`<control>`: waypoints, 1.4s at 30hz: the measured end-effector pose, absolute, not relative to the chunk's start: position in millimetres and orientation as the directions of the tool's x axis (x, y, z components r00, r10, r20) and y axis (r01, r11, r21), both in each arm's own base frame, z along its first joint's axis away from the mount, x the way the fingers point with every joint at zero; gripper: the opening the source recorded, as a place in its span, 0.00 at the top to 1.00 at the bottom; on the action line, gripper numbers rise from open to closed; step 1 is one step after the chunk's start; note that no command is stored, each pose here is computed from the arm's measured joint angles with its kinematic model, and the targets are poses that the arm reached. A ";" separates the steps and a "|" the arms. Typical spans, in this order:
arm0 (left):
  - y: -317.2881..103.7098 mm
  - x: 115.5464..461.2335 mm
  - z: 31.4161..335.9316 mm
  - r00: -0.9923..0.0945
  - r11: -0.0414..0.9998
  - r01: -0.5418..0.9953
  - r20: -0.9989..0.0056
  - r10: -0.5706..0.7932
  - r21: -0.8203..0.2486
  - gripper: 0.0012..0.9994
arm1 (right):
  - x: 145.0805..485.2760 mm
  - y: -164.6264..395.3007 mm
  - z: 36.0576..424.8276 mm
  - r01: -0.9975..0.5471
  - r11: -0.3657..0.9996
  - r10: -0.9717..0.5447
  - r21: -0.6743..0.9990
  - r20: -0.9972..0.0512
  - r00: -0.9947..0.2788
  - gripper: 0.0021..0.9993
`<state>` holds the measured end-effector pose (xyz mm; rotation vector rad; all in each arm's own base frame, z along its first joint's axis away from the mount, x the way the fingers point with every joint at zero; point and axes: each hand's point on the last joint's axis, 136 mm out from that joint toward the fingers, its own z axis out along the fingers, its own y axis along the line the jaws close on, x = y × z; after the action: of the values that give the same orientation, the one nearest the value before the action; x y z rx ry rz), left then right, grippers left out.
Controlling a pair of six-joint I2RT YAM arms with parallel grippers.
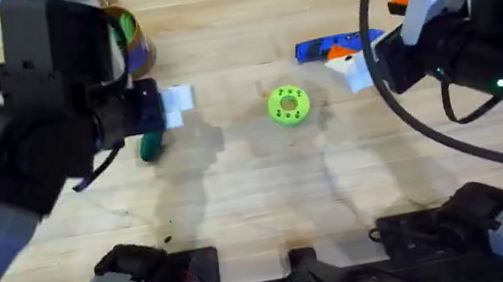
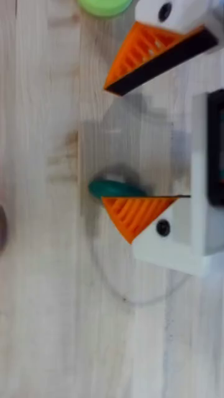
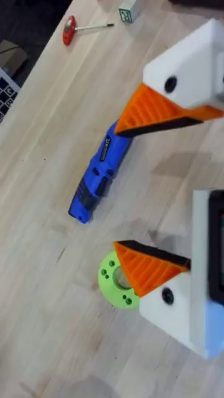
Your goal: Pick up the gripper from the table and insert it into the empty holder that is missing its gripper. Then pick up a screw, insert it into the mounting hole, and use the screwdriver to tighten it. Finally, clean up the table by picking up the vegetable and placing it into the bucket.
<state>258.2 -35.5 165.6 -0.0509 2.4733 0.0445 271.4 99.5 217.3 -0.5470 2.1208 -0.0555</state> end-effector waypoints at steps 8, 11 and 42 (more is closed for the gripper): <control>-13.8 254.5 116.6 -0.901 0.992 -0.124 -0.423 -0.097 0.036 0.01 | 270.1 98.8 215.4 -0.363 0.899 -0.406 -0.243 -0.772 -0.489 0.02; -18.3 253.6 101.7 -0.931 0.996 -0.072 -0.361 -0.052 0.042 0.01 | 270.1 98.9 215.3 -0.364 0.899 -0.406 -0.243 -0.772 -0.489 0.02; -4.2 259.8 34.7 -0.975 0.959 0.188 -0.078 0.209 0.213 0.97 | 268.5 98.0 212.9 -0.366 0.898 -0.411 -0.244 -0.764 -0.498 0.02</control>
<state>259.8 -4.2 34.7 0.3058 3.0098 0.3134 268.5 98.0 212.9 -0.5555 2.1411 -0.0613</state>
